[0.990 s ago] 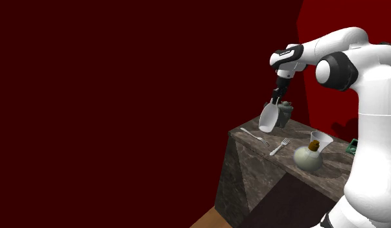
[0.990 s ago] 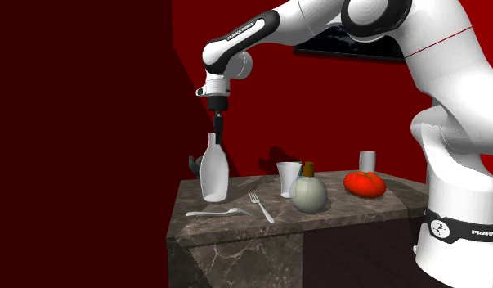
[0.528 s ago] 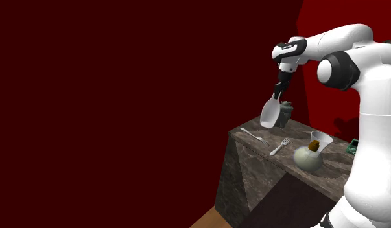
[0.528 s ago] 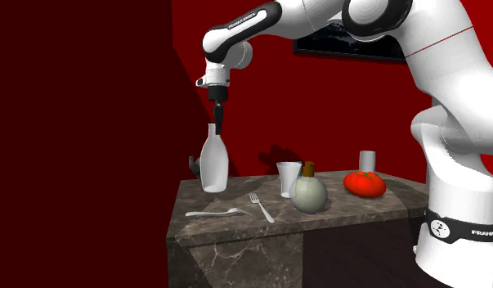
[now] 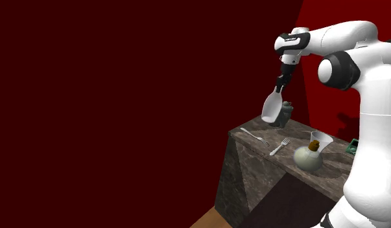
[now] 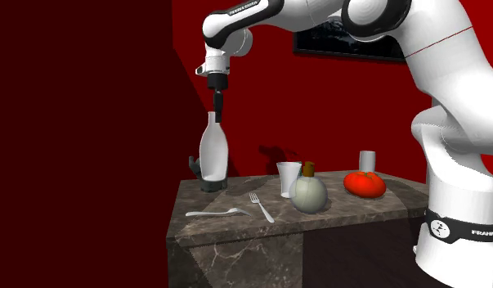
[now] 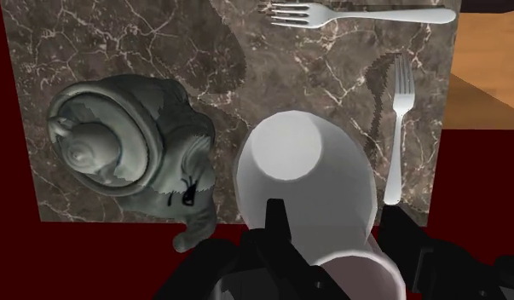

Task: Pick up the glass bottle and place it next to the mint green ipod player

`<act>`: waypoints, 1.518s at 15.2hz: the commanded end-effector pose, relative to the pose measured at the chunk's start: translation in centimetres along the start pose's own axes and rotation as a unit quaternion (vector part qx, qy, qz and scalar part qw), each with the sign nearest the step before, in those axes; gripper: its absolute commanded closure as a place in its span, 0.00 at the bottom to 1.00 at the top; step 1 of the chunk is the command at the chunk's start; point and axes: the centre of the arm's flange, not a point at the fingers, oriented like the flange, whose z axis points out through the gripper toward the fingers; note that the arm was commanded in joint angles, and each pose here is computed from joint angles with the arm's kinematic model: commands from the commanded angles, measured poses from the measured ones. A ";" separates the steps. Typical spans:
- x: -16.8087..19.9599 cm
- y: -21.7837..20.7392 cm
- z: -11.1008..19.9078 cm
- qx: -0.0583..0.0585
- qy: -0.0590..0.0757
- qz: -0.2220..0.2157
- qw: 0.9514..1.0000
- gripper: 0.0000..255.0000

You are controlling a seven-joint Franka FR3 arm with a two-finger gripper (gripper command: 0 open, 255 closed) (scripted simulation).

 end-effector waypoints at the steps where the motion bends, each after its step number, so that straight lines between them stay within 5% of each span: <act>1: -0.1 0.1 -1.1 0.000 0.000 0.000 1.000 1.00; 15: 0.0 0.3 -8.0 0.000 0.000 0.000 1.000 1.00; 23: -9.9 2.6 -11.0 0.000 0.000 0.000 1.000 1.00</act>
